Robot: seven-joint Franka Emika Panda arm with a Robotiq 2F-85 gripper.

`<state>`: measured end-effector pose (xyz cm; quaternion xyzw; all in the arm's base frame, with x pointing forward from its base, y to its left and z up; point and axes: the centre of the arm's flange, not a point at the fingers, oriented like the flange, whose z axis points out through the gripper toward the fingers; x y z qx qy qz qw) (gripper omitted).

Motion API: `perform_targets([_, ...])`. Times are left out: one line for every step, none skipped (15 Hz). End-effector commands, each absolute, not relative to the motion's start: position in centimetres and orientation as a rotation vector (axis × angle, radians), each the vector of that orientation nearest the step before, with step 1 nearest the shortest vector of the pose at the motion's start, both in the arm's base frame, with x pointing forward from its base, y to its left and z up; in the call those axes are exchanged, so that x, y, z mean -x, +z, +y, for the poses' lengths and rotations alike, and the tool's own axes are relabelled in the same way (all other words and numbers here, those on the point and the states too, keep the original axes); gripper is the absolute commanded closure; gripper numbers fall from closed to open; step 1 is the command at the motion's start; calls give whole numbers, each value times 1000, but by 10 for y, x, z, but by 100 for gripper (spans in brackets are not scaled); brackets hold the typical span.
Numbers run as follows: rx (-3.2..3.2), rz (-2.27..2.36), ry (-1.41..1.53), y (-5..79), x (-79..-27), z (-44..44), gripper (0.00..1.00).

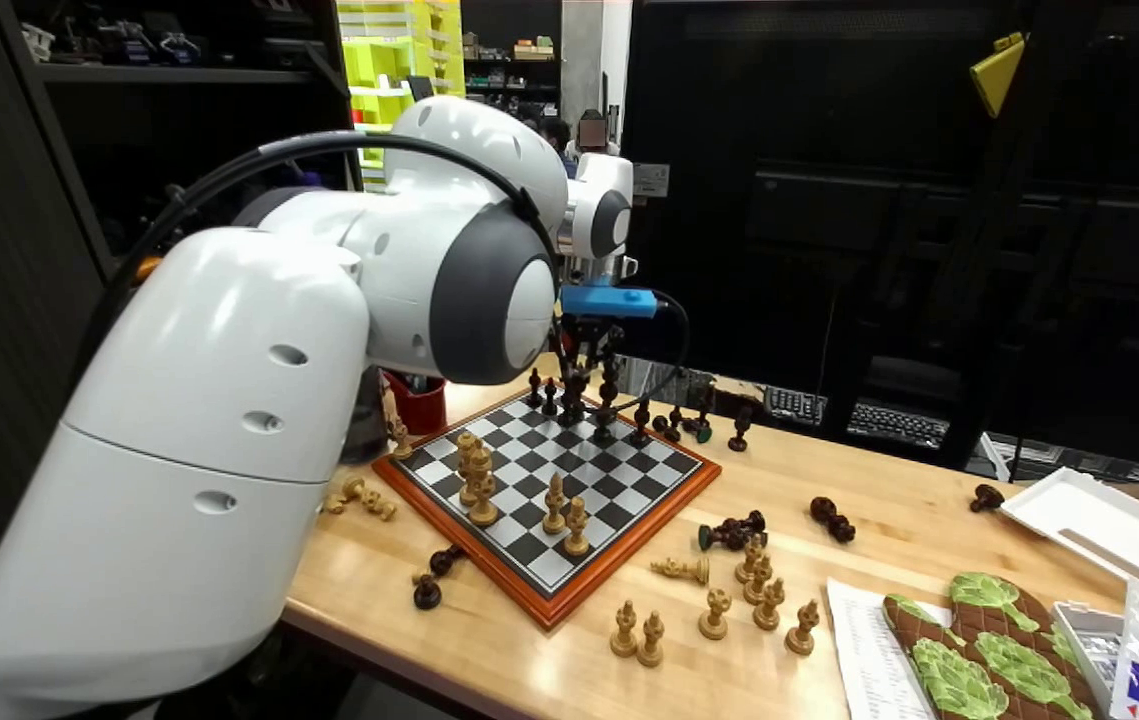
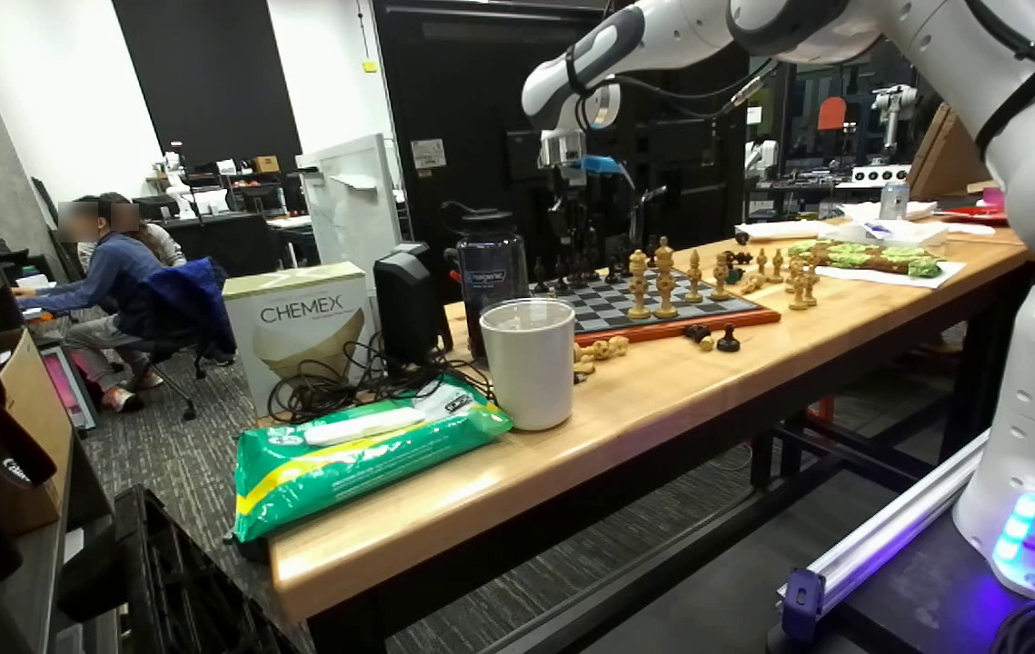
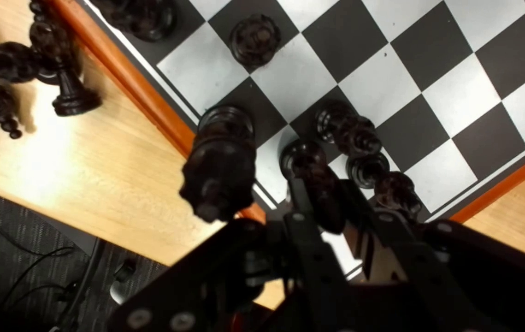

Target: Move the bishop to 8c

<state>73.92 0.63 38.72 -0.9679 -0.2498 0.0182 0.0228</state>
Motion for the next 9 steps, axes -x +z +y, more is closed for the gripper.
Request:
perform_targets([3007, -810, 57, 390, -746, 3, 95])
perform_targets([3009, -815, 58, 390, -746, 3, 95])
perform_targets([3010, -818, 59, 390, -746, 2, 95])
perform_targets([3009, -821, 57, 390, -746, 2, 95])
perform_targets([3009, -825, 54, 391, -747, 2, 95])
perform_targets([3008, -827, 51, 391, -747, 2, 95])
perform_targets([3008, -828, 49, 391, -748, 2, 95])
perform_targets([3007, -830, 47, 391, -748, 3, 95])
perform_targets([3007, -831, 46, 391, -749, 3, 95])
